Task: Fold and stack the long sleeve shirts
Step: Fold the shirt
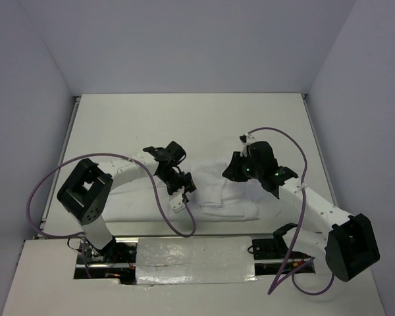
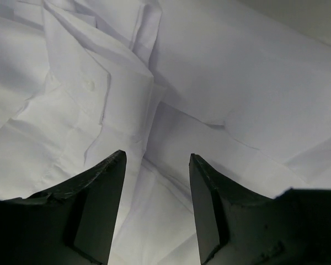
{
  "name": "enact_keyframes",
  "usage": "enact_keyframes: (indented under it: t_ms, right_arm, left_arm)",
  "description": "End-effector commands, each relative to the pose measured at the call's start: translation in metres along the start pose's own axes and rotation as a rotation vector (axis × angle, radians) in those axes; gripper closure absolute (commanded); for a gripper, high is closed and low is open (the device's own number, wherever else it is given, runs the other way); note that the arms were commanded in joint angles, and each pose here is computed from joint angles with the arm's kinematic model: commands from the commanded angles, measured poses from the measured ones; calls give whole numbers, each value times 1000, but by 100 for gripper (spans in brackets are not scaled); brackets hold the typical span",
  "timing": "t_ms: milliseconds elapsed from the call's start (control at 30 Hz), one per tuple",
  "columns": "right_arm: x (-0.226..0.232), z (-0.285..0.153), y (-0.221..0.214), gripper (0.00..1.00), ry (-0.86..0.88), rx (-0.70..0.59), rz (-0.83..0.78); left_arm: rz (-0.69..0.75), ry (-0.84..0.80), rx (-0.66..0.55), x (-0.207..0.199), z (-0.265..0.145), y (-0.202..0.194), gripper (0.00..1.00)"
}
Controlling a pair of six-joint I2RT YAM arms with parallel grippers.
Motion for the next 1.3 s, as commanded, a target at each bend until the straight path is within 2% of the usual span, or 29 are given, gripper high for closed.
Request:
enact_keyframes:
  t_ms: [0, 67, 100, 167, 233, 267, 300, 400, 467, 567, 667, 700, 800, 833, 900, 933, 1000, 1033, 1100, 1200, 1267]
  right_arm:
    - [29, 6, 14, 78, 94, -30, -71]
    - [28, 12, 3, 82, 89, 12, -79]
    - [24, 16, -4, 85, 73, 33, -69]
    - [16, 18, -6, 89, 30, 32, -43]
    - [8, 20, -8, 89, -18, 29, -15]
    - [8, 20, -8, 89, -21, 33, -10]
    - [6, 22, -5, 89, -40, 26, -1]
    - [-7, 29, -6, 92, -115, 19, 31]
    - [-16, 34, -8, 93, -170, 18, 66]
    - [-37, 49, -14, 100, -275, 41, 86]
    - [-39, 56, -13, 100, -290, 66, 76]
    - [-39, 56, -14, 100, -294, 75, 73]
    - [-31, 44, 1, 100, -283, 25, 54]
    - [-28, 39, 5, 98, -282, 13, 50]
    - [-20, 17, 15, 77, -291, -22, 53]
    - [-19, 9, 16, 60, -295, -28, 62]
    - [-19, -17, 11, 48, -332, -35, 118]
    - [-24, -23, 1, 40, -350, -19, 146]
    - [-26, -40, -18, 36, -357, 8, 233]
    - [-38, -50, -57, 35, -383, 101, 318]
    - [-52, -58, -80, 30, -453, 143, 385]
  left_arm:
    - [168, 74, 13, 24, -13, 9, 38]
    - [115, 118, 19, 33, -21, 8, 37]
    - [32, 140, 11, 35, -23, 8, 37]
    - [-43, 210, -3, 49, -36, 8, 37]
    - [-294, 292, -25, 61, -50, 5, 37]
    - [-284, 313, -21, 67, -55, 2, 37]
    - [-404, 333, -35, 68, -61, 1, 37]
    - [-618, 398, -38, 70, -80, -10, 37]
    - [-803, 467, -2, 64, -94, -26, 38]
    - [-1035, 573, 39, 46, -117, -49, 37]
    - [-1165, 647, 97, 13, -145, -68, 36]
    - [-1224, 674, 150, -9, -157, -80, 36]
    - [-1305, 694, 228, -50, -179, -89, 34]
    - [-1372, 720, 277, -76, -194, -99, 32]
    - [-1501, 747, 341, -115, -215, -109, 31]
    - [-1562, 742, 393, -134, -220, -116, 31]
    - [-1683, 760, 437, -169, -236, -123, 31]
    - [-1717, 779, 421, -178, -241, -124, 31]
    - [-1776, 836, 411, -200, -259, -126, 30]
    - [-1831, 835, 420, -223, -262, -128, 29]
    - [-1845, 800, 407, -231, -255, -125, 29]
Point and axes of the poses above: each gripper's point midway between its finger pads, its own z axis out along the fingers, its own x axis along the line the jaws close on, y = z × x, the point moved 2 cm from there along -z, back along the fingers, and after that the axes turned 3 degrees about z, right-handed, at the moved point
